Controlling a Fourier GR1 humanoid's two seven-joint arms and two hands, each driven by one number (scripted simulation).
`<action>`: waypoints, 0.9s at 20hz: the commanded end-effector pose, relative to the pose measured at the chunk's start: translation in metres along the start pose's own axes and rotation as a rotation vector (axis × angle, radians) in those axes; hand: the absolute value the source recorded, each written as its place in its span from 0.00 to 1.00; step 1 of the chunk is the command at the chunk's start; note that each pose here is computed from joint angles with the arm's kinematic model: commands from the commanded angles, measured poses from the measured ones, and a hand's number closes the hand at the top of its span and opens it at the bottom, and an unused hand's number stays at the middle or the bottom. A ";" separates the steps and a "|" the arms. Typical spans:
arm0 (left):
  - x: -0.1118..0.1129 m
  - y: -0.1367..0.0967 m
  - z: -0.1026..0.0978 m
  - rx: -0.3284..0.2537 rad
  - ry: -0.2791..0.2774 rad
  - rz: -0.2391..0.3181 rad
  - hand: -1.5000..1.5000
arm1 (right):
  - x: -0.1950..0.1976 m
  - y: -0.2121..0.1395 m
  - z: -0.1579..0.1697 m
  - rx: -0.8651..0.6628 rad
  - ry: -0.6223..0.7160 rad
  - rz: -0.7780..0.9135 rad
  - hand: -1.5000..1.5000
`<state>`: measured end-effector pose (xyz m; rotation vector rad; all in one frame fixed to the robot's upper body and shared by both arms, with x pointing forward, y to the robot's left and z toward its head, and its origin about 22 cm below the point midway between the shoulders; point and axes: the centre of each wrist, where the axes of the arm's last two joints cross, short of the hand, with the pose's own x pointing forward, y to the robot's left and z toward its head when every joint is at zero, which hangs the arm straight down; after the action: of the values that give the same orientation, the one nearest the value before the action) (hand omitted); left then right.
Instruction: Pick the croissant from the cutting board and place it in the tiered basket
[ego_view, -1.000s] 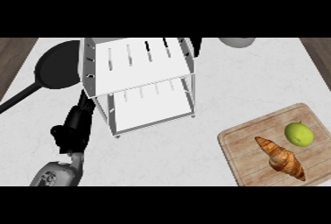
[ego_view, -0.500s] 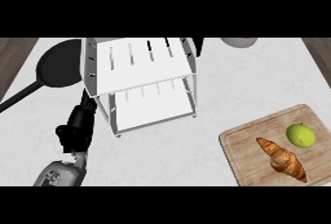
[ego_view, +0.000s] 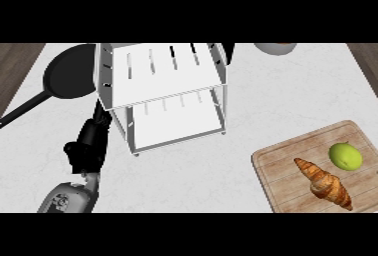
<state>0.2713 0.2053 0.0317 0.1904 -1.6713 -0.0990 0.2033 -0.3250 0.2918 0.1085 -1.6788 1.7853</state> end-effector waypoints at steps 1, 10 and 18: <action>0.003 0.002 -0.002 -0.012 -0.010 0.002 0.50 | 0.000 -0.002 0.004 0.209 -0.029 0.009 0.00; 0.001 0.001 0.000 -0.020 -0.017 0.002 0.50 | 0.018 0.007 -0.008 0.200 0.013 0.111 0.00; -0.004 -0.009 0.004 -0.041 -0.010 0.011 0.50 | 0.042 0.013 -0.021 0.179 -0.054 0.241 0.00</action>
<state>0.2719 0.1972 0.0305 0.1635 -1.6819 -0.1120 0.1779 -0.2927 0.2944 -0.1138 -1.6558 1.9607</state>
